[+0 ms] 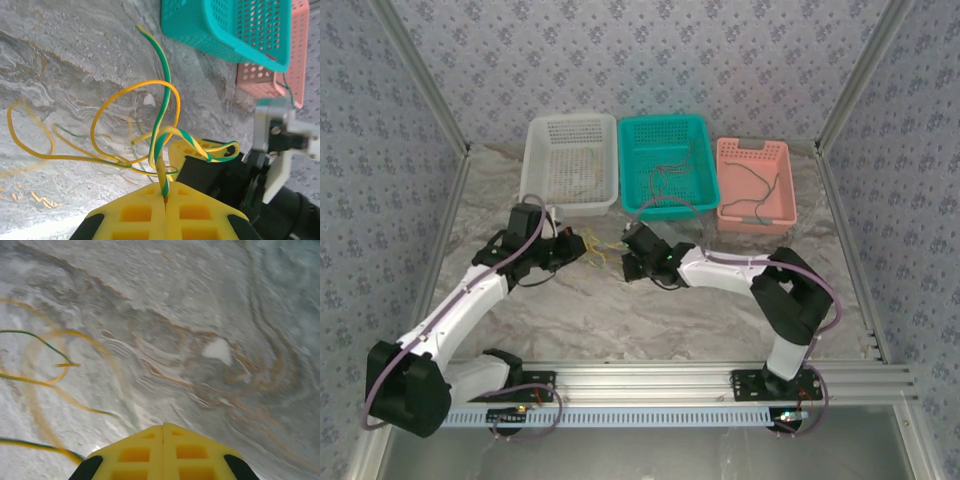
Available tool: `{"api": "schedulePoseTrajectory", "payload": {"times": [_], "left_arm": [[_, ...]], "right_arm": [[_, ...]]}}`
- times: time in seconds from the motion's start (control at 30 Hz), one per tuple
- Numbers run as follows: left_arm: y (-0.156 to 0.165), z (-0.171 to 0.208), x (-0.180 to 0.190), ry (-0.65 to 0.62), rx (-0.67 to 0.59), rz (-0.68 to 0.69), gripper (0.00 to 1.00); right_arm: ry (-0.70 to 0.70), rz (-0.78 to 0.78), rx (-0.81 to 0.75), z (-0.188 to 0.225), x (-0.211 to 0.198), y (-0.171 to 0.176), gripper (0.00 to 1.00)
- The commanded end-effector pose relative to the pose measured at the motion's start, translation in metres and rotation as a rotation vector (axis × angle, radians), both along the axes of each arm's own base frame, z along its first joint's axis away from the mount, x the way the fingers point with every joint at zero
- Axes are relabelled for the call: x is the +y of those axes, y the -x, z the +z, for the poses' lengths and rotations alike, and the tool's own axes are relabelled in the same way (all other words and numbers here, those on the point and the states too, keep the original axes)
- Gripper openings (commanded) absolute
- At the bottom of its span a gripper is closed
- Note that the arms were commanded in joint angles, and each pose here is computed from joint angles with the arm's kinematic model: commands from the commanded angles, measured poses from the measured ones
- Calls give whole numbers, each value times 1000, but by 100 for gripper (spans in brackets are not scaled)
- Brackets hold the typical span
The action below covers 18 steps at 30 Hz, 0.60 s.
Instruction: Untangle the cables
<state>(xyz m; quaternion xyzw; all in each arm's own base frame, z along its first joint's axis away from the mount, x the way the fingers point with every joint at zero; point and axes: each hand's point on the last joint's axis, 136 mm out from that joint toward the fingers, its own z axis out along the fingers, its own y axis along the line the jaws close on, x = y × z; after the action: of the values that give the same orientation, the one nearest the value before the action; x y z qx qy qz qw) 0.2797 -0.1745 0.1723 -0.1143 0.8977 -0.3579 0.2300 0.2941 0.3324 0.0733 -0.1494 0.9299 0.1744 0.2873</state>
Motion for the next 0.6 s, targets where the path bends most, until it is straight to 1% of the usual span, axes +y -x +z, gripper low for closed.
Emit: {"api": "schedulePoseTrajectory", "payload": {"times": [0.0,0.13,0.23,0.3,0.37,0.4,0.43,0.47,0.57], "left_arm": [[-3,35,2,40,-82,-26,0],[-7,53,5,47,-111,-26,0],[-10,65,2,62,-142,-40,0],[-12,69,0,76,-160,-42,0],[-12,69,-1,86,-171,-44,0],[-13,69,-2,93,-180,-44,0],[-13,68,-3,99,-185,-44,0],[-12,68,-4,105,-196,-48,0],[-11,70,-8,114,-222,-56,0]], "right_arm": [[-15,-98,-18,8,-31,-3,0],[-18,-174,-1,8,-65,-2,0],[-38,-214,-2,16,-83,-1,0],[-75,-201,-50,39,-81,6,0],[-152,-226,-75,65,-76,12,0],[-208,-250,-88,81,-74,14,4],[-274,-267,-97,95,-71,16,10],[-358,-274,-105,111,-66,17,18],[-594,-310,-111,155,-55,19,44]]}}
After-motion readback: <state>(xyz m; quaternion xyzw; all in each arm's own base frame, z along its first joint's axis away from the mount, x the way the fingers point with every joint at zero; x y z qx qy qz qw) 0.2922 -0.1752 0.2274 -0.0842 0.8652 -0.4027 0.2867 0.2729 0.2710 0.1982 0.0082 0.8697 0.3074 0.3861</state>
